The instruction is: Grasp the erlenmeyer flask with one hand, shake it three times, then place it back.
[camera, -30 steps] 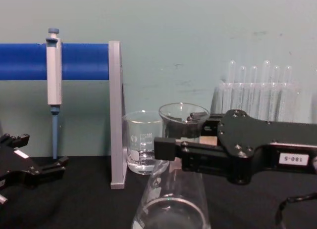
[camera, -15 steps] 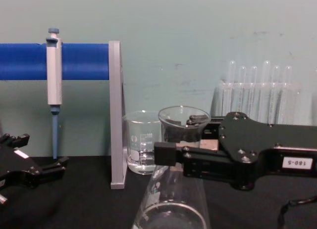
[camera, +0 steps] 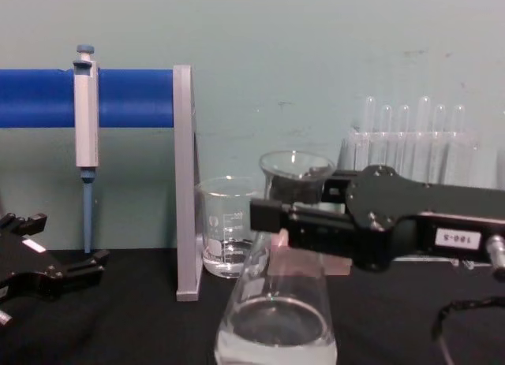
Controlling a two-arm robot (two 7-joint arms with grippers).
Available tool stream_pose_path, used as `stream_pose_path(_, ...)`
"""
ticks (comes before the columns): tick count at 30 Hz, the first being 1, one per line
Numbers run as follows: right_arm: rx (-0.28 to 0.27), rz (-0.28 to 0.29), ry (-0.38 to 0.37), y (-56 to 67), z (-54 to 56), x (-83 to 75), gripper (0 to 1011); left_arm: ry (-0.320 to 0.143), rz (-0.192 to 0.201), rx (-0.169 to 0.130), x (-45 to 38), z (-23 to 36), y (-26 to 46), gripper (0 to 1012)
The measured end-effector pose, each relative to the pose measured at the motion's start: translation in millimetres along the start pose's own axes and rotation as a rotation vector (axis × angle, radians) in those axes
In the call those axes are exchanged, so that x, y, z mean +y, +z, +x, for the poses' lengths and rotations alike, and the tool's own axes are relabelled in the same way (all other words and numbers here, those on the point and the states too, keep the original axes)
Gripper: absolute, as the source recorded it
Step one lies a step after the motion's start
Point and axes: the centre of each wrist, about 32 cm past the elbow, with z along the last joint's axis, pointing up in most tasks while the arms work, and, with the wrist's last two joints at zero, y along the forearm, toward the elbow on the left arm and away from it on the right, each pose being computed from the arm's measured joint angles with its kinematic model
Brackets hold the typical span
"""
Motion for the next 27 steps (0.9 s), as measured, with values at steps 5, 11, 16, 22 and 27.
stream_pose_path(5, 0.01, 0.002, -0.077, -0.7, -0.1, 1.2, 450, 0.0, 0.0, 0.0, 0.0, 0.0, 0.0, 1001)
stream_pose_path(11, 0.021, 0.0, -0.217, -2.7, 2.3, 3.6, 450, 0.0, 0.0, 0.0, 0.0, 0.0, 0.0, 1001)
stream_pose_path(16, 0.015, -0.004, -0.361, -5.4, 3.9, 6.0, 450, 0.0, 0.0, 0.0, 0.0, 0.0, 0.0, 1001)
stream_pose_path(22, 0.017, -0.022, -0.484, -6.9, 5.0, 8.8, 450, 0.0, 0.0, 0.0, 0.0, 0.0, 0.0, 1001)
stream_pose_path(27, 0.023, -0.043, -0.561, -8.5, 6.3, 10.6, 450, 0.0, 0.0, 0.0, 0.0, 0.0, 0.0, 1001)
